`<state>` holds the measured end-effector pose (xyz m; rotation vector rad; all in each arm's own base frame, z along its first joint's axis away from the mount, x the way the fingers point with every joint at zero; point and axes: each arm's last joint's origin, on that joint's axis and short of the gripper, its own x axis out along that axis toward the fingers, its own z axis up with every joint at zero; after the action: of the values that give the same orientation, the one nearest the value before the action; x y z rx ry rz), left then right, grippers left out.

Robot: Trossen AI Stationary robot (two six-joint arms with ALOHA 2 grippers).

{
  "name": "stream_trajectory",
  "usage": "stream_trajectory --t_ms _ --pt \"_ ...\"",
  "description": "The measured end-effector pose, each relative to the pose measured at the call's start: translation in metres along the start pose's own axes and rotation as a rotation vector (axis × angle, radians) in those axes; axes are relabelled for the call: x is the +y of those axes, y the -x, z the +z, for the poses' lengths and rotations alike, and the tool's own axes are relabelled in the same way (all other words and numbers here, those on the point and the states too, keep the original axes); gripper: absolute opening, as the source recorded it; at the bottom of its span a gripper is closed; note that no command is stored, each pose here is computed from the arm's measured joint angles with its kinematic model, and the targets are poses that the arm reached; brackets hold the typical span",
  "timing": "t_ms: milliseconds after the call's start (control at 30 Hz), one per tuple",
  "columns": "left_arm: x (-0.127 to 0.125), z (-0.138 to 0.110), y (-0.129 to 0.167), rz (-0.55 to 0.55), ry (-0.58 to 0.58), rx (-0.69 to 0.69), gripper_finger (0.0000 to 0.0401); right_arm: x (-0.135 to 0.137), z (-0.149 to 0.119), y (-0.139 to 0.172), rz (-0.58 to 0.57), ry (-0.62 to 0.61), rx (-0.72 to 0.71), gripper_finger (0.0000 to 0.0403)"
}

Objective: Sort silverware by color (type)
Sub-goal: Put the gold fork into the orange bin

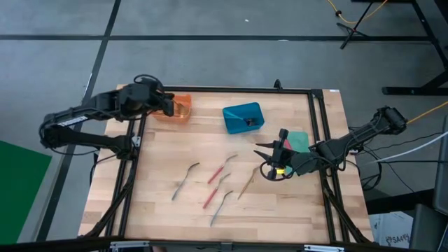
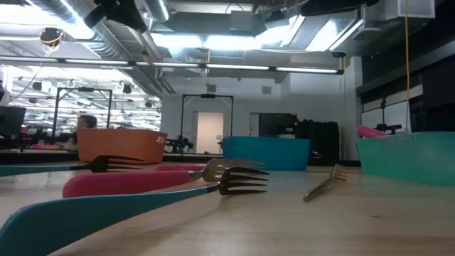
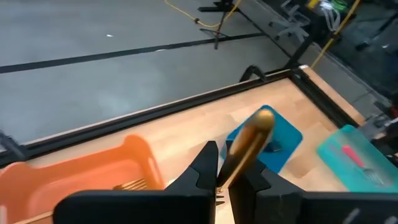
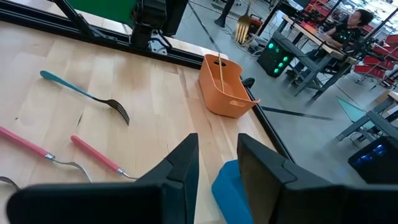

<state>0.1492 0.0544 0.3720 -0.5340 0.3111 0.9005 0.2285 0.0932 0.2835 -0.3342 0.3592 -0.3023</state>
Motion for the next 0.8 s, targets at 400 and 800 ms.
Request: stream_trajectory --t_ms 400,800 --pt "0.019 0.006 -0.007 0.094 0.025 0.032 0.0010 0.000 0.000 0.000 0.001 0.001 0.001 0.0101" --pt "0.032 0.013 -0.015 0.135 0.067 0.048 0.0010 0.000 0.000 0.000 0.001 0.001 0.001 0.0101"
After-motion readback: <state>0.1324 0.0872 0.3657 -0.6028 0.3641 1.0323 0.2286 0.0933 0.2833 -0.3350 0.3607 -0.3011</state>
